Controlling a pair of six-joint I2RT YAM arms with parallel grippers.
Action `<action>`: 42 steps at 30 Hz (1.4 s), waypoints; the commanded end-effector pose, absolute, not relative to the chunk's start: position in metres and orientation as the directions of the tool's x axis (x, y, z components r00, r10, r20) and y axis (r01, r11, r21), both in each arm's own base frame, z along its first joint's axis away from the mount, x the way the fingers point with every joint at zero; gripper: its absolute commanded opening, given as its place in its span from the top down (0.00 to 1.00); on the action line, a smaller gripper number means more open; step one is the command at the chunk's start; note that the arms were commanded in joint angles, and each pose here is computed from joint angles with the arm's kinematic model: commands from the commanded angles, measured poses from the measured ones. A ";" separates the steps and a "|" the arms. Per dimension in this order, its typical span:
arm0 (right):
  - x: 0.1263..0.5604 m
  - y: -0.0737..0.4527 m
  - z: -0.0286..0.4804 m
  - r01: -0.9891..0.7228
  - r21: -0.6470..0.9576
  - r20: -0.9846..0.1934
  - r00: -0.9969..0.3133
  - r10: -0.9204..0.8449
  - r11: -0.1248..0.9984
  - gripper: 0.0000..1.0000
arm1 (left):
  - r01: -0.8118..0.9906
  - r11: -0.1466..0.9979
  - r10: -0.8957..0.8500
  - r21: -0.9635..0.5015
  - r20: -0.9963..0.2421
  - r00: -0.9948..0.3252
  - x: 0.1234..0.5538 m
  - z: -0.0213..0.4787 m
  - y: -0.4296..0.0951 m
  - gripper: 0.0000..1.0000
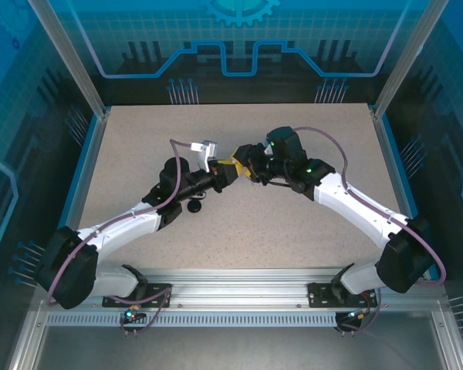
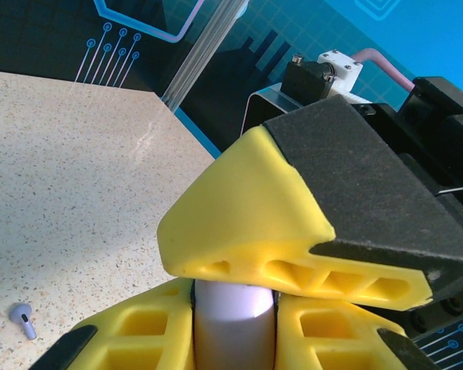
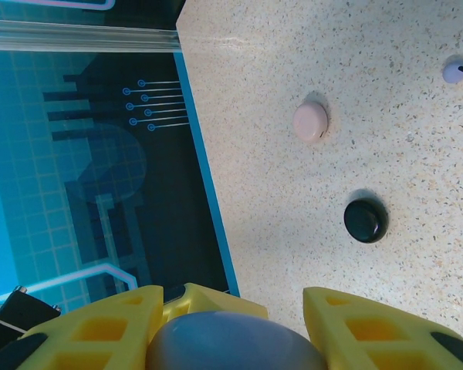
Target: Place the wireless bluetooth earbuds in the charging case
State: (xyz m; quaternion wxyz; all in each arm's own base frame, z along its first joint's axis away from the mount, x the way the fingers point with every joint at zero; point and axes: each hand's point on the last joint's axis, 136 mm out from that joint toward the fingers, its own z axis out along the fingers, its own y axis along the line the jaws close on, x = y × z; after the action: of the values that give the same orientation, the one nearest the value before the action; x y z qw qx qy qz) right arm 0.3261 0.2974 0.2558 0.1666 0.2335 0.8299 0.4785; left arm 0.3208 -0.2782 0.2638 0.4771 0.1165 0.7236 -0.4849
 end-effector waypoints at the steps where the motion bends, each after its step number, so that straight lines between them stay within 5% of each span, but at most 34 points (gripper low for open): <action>1: 0.331 0.297 0.257 0.229 0.872 -0.058 -0.828 0.558 0.432 0.69 | 0.671 0.494 -0.287 -0.553 -0.832 -0.474 0.318 0.273 -0.281 0.86; 21: 0.334 0.289 0.248 0.256 0.860 -0.056 -0.813 0.580 0.442 0.69 | 0.674 0.488 -0.285 -0.554 -0.831 -0.477 0.312 0.273 -0.279 0.64; 28: 0.334 0.288 0.247 0.256 0.859 -0.055 -0.814 0.578 0.443 0.70 | 0.675 0.486 -0.288 -0.556 -0.830 -0.477 0.313 0.272 -0.280 0.86; 33: 0.335 0.290 0.247 0.256 0.861 -0.050 -0.818 0.573 0.440 0.70 | 0.675 0.480 -0.287 -0.560 -0.828 -0.482 0.315 0.271 -0.282 0.86; 37: 0.334 0.291 0.247 0.252 0.864 -0.048 -0.821 0.569 0.436 0.68 | 0.677 0.471 -0.292 -0.566 -0.824 -0.486 0.315 0.272 -0.284 1.00; 40: 0.336 0.290 0.250 0.237 0.867 -0.061 -0.822 0.566 0.439 0.56 | 0.675 0.463 -0.295 -0.574 -0.818 -0.494 0.316 0.272 -0.285 1.00; 42: 0.338 0.284 0.254 0.230 0.865 -0.076 -0.818 0.571 0.445 0.39 | 0.671 0.463 -0.297 -0.579 -0.815 -0.497 0.317 0.271 -0.285 1.00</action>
State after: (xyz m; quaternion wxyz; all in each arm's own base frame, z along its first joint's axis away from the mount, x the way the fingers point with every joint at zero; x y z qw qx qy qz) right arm 0.3316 0.2916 0.2548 0.1712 0.2413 0.8285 0.4754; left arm 0.3218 -0.2779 0.2620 0.4829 0.1199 0.7224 -0.4801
